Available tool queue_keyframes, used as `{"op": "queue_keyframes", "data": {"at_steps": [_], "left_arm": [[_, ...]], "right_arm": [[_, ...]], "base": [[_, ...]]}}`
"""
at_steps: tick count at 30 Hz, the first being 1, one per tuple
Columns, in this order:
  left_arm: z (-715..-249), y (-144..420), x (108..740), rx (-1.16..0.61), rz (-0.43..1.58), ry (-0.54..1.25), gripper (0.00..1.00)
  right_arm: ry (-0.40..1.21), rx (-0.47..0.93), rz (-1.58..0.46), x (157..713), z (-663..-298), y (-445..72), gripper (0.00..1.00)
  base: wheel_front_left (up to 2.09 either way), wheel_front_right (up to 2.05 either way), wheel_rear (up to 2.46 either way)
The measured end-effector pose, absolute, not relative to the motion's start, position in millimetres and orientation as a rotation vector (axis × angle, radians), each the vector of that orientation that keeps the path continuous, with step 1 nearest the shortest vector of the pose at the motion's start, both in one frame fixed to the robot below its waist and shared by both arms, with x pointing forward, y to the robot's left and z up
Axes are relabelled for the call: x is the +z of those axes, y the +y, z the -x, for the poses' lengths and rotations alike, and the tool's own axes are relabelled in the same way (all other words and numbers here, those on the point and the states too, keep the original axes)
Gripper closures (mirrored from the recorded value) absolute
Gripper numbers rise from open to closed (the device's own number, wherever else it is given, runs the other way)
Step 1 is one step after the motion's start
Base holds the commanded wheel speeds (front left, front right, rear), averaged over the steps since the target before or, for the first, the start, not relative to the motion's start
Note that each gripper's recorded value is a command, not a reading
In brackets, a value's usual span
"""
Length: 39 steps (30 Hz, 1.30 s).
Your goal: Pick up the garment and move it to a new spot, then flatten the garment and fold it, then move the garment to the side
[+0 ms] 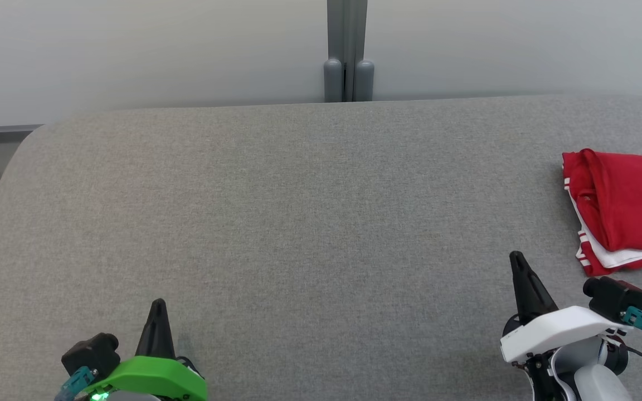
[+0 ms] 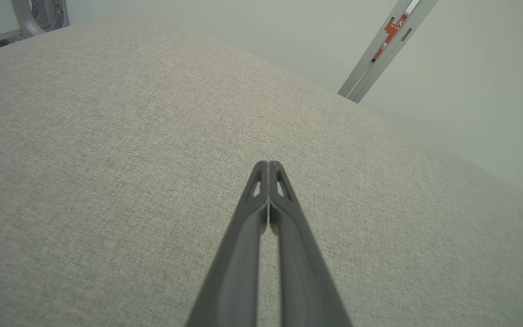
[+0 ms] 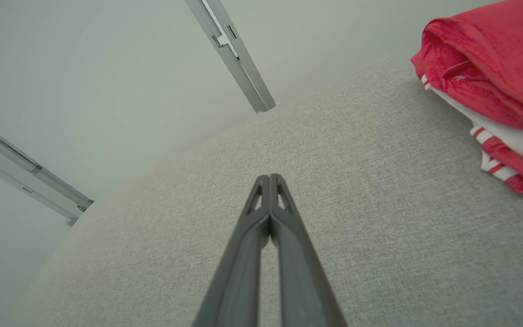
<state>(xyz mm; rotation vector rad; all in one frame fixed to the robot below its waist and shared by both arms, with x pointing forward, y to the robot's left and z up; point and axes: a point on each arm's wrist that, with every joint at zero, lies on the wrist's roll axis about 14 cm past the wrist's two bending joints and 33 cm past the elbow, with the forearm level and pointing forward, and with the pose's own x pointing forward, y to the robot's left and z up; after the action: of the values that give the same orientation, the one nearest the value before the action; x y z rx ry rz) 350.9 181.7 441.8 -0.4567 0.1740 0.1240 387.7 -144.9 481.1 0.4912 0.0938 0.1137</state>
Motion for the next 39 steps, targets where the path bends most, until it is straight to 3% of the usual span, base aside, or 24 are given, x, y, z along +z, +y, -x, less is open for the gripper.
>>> {"op": "queue_keyframes", "data": {"at_steps": [39], "left_arm": [[-367.1,193.5,458.5,0.142,1.035,0.15,1.0]], "right_arm": [[0.093,0.009,-1.044,486.4,-389.5,-172.9,1.0]], "base": [[0.0,0.0,0.0]]}}
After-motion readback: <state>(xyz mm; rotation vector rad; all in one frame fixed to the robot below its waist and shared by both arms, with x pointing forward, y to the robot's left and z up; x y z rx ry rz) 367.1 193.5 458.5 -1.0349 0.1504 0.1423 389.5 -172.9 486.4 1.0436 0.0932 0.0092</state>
